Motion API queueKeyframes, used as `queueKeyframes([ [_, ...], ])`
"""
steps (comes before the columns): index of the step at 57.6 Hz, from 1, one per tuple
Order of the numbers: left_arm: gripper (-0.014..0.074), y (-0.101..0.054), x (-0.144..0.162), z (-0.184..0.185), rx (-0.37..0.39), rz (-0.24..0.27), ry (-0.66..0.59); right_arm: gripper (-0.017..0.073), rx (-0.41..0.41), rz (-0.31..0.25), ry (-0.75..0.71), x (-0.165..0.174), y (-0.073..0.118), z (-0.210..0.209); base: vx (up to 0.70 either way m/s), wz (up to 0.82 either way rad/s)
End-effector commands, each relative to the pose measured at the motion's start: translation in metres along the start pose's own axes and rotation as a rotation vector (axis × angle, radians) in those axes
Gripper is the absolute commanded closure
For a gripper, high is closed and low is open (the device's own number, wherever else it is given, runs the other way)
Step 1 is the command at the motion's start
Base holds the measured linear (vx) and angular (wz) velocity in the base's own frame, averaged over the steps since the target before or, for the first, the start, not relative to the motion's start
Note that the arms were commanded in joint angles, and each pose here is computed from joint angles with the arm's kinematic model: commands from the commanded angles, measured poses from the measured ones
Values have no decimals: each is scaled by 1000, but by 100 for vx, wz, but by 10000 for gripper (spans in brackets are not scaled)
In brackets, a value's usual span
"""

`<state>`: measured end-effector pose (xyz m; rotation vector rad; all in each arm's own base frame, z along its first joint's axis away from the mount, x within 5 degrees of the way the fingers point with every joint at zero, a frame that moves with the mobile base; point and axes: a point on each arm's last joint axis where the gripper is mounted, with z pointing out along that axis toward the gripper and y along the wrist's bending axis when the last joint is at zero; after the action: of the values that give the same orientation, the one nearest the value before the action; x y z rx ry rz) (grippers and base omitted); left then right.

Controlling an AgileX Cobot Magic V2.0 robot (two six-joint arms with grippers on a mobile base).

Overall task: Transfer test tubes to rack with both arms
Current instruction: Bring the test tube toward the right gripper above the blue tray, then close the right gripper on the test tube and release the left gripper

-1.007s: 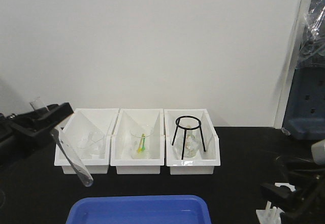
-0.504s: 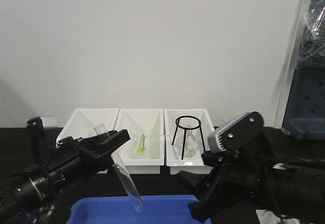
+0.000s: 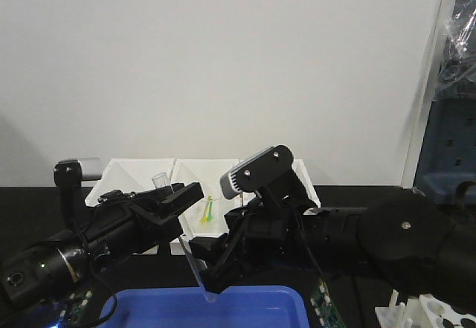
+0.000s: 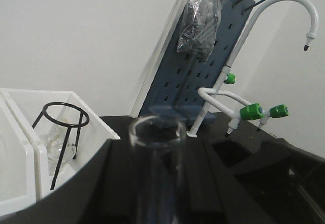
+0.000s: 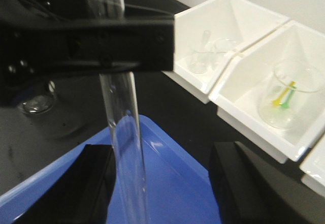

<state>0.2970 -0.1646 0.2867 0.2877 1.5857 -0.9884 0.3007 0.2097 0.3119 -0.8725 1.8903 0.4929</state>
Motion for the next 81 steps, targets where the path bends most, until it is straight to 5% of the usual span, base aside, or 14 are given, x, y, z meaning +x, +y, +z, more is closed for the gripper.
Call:
queueKeyframes([
  [1, 595, -14, -21, 0, 71, 4, -103, 93, 18, -5, -81, -27, -2, -11, 0, 0],
  [8, 595, -13, -19, 1, 58, 17, -79, 93, -4, 8, -68, -31, -1, -9, 0, 0],
  [21, 595, -13, -19, 1, 56, 17, -78, 93, 3, -90, -61, -31, 20, 5, 0, 0],
  [28, 595, -13, -19, 1, 58, 17, -79, 93, 30, -42, -64, -29, 20, 12, 0, 0],
  [61, 595, -14, -19, 1, 65, 14, -75, 93, 112, -45, -118, -32, 11, 17, 0, 0],
  [81, 595, -13, -19, 1, 64, 13, -76, 111, 60, -53, -96, -46, 12, 28, 0, 0],
])
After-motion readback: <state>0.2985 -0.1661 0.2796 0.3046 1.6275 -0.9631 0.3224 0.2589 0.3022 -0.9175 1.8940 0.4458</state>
